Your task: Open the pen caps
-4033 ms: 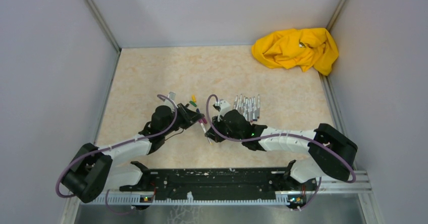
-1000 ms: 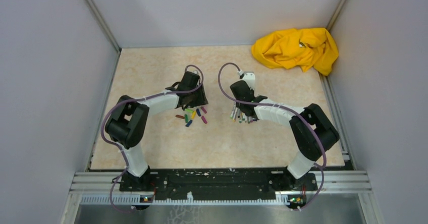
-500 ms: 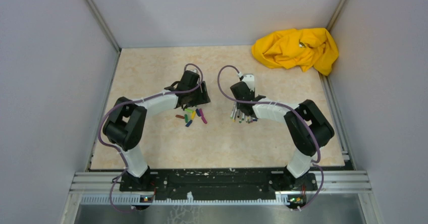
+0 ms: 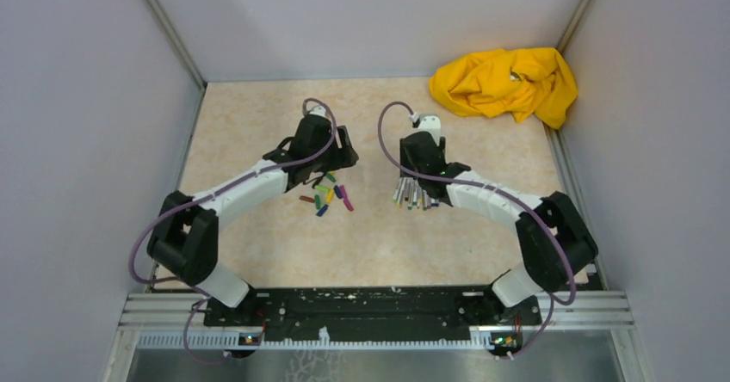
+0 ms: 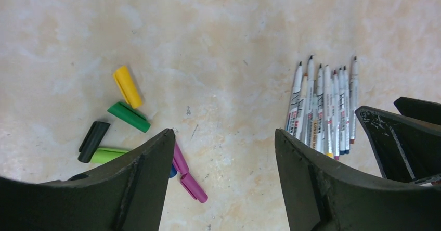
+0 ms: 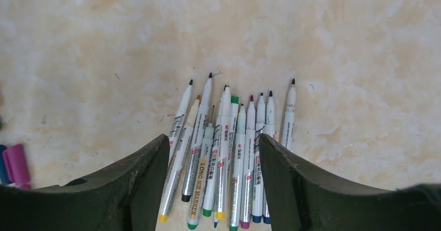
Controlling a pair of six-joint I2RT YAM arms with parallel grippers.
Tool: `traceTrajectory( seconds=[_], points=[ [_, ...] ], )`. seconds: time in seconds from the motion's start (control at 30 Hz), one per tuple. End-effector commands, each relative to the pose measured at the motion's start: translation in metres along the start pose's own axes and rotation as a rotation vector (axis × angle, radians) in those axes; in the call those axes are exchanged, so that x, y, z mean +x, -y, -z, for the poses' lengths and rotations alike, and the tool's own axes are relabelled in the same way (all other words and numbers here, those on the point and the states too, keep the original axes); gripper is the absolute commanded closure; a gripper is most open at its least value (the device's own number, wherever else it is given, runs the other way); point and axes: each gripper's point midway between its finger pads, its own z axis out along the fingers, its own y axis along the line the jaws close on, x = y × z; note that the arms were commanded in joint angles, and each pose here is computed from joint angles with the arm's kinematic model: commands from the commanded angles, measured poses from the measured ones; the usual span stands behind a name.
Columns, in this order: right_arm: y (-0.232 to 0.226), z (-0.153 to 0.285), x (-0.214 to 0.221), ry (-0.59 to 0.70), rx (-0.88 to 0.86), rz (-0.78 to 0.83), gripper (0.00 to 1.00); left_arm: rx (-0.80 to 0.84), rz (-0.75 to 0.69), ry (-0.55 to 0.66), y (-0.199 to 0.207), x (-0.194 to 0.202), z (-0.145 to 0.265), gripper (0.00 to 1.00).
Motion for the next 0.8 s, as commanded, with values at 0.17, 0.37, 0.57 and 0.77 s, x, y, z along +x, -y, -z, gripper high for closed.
traceTrajectory(
  seconds=[0.17,0.37,0.57,0.77],
  points=[
    [0.021,0.044,-0.041,0.161,0.004,-0.056,0.3,-0.019,0.009,0.263,-0.013,-0.039,0.06,0.02],
    [0.033,0.062,-0.04,0.227,-0.006,-0.139,0.25,-0.057,0.042,0.358,-0.033,-0.041,0.088,0.01],
    [0.05,0.075,-0.035,0.274,0.025,-0.192,0.23,-0.076,0.073,0.433,-0.05,-0.039,0.105,0.01],
    [0.057,0.076,-0.029,0.286,0.048,-0.189,0.24,-0.097,0.073,0.483,-0.065,-0.032,0.112,0.01]
  ],
)
